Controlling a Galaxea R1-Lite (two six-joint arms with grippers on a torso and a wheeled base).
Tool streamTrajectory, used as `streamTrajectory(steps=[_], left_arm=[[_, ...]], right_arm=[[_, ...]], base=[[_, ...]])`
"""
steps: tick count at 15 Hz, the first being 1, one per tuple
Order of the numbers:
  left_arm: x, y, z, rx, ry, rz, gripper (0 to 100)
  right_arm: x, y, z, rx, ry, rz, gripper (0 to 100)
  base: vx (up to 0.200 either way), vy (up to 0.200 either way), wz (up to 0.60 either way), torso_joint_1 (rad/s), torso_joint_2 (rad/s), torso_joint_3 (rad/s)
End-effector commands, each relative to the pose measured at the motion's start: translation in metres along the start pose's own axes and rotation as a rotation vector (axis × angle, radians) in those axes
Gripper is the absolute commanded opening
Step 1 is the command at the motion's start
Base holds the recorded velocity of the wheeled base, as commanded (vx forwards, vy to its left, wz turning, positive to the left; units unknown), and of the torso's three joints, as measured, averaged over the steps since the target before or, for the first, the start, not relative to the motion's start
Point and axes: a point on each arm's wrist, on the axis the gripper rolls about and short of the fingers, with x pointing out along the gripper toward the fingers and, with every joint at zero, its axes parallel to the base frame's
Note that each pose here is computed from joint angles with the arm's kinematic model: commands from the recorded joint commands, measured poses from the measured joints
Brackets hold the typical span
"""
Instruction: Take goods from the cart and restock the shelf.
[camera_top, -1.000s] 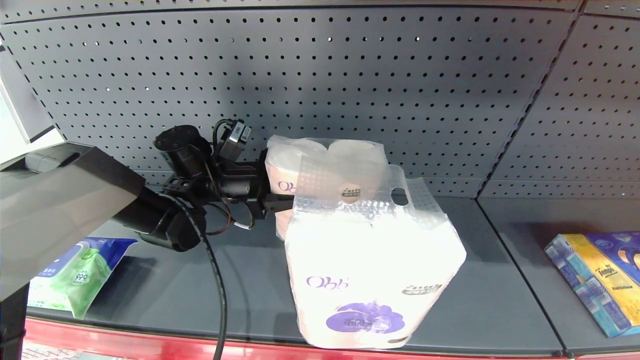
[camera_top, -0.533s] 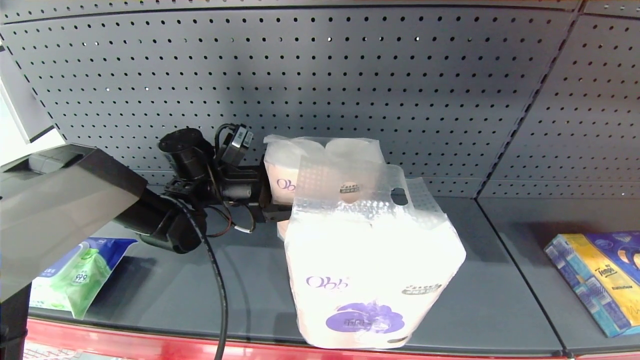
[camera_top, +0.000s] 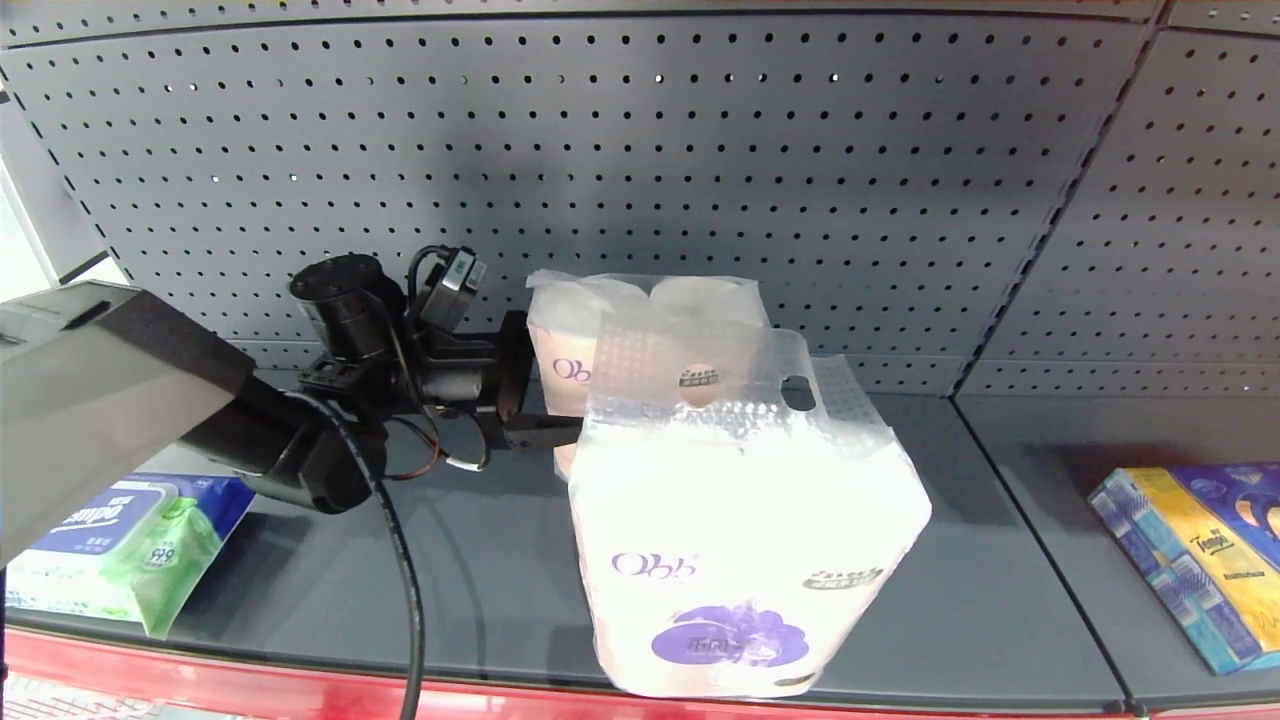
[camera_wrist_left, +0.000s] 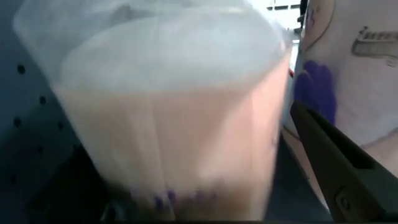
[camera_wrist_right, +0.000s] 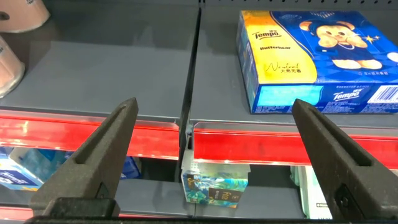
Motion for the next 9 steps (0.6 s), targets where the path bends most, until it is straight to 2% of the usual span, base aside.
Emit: streamTrajectory(steps=[1, 3, 5, 7, 9], left_arm=[[-0.021, -0.009, 0.013, -0.023, 0.016, 0.047, 100], [-0.030, -0.012, 0.014, -0.038, 0.027, 0.072, 100], [-0.042, -0.017, 0.018, -0.036, 0.041, 0.102, 100], [-0.060, -0.031, 0.021, -0.053, 0.061, 0.145, 100], [-0.080, -0.051, 0.028, -0.065, 0.084, 0.198, 100]], right_arm=[[0.000, 0.000, 0.000, 0.000, 0.000, 0.000, 100], [0.000, 0.000, 0.000, -0.001, 0.000, 0.000, 100], [0.000, 0.000, 0.000, 0.000, 0.000, 0.000, 100], [0.000, 0.000, 0.000, 0.000, 0.000, 0.000, 100], [0.000, 0.000, 0.000, 0.000, 0.000, 0.000, 100]], base=[[0.000, 0.000, 0.00, 0.000, 0.00, 0.000], [0.000, 0.000, 0.00, 0.000, 0.00, 0.000], [0.000, 0.000, 0.00, 0.000, 0.00, 0.000], [0.000, 0.000, 0.00, 0.000, 0.00, 0.000], [0.000, 0.000, 0.00, 0.000, 0.00, 0.000]])
